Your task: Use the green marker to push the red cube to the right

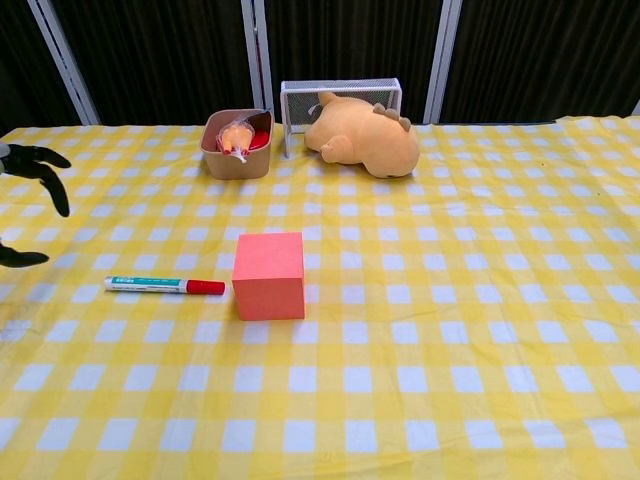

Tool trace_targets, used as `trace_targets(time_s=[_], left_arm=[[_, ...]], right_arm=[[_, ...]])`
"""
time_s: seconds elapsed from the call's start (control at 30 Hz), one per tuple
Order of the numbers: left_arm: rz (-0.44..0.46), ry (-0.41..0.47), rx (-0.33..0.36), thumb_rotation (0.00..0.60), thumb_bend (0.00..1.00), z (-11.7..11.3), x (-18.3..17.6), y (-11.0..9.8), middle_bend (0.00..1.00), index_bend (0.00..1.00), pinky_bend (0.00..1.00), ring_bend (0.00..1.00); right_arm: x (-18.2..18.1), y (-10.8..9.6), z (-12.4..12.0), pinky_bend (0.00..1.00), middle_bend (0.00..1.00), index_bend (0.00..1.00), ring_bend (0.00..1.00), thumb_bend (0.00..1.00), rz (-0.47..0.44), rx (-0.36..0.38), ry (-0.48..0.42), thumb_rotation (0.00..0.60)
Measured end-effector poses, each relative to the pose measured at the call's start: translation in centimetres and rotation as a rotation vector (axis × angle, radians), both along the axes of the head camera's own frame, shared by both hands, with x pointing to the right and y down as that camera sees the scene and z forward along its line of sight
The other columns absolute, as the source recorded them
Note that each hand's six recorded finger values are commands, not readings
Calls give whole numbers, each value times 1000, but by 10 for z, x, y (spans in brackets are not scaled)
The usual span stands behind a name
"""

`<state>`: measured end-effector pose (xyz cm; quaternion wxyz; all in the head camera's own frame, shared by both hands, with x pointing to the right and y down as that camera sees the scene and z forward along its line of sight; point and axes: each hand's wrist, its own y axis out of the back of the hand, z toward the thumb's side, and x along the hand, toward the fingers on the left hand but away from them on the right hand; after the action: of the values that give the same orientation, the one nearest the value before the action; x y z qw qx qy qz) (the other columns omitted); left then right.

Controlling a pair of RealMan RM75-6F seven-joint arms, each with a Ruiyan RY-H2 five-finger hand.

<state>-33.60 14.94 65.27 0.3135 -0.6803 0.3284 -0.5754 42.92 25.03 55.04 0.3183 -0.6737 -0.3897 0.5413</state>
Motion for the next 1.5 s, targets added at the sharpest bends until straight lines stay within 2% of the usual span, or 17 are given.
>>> trace_targets(time_s=[0.27, 0.67, 1.1, 1.5], left_arm=[[22, -19, -54, 600, 266, 27, 32, -13, 70, 434, 107, 0], [54, -85, -122, 600, 266, 59, 65, -10, 76, 455, 107, 0], [69, -129, -141, 600, 305, 75, 76, -4, 87, 489, 107, 0], [56, -149, -163, 600, 429, 84, 74, -2, 101, 550, 107, 0]], right_arm=[[1, -1, 0, 0, 0, 0, 0, 320, 2, 0, -5, 600], [1, -1, -1, 0, 0, 0, 0, 320, 6, 1, -10, 600], [1, -1, -2, 0, 0, 0, 0, 321, 10, 3, -17, 600], [1, -1, -3, 0, 0, 0, 0, 321, 12, 4, -22, 600]])
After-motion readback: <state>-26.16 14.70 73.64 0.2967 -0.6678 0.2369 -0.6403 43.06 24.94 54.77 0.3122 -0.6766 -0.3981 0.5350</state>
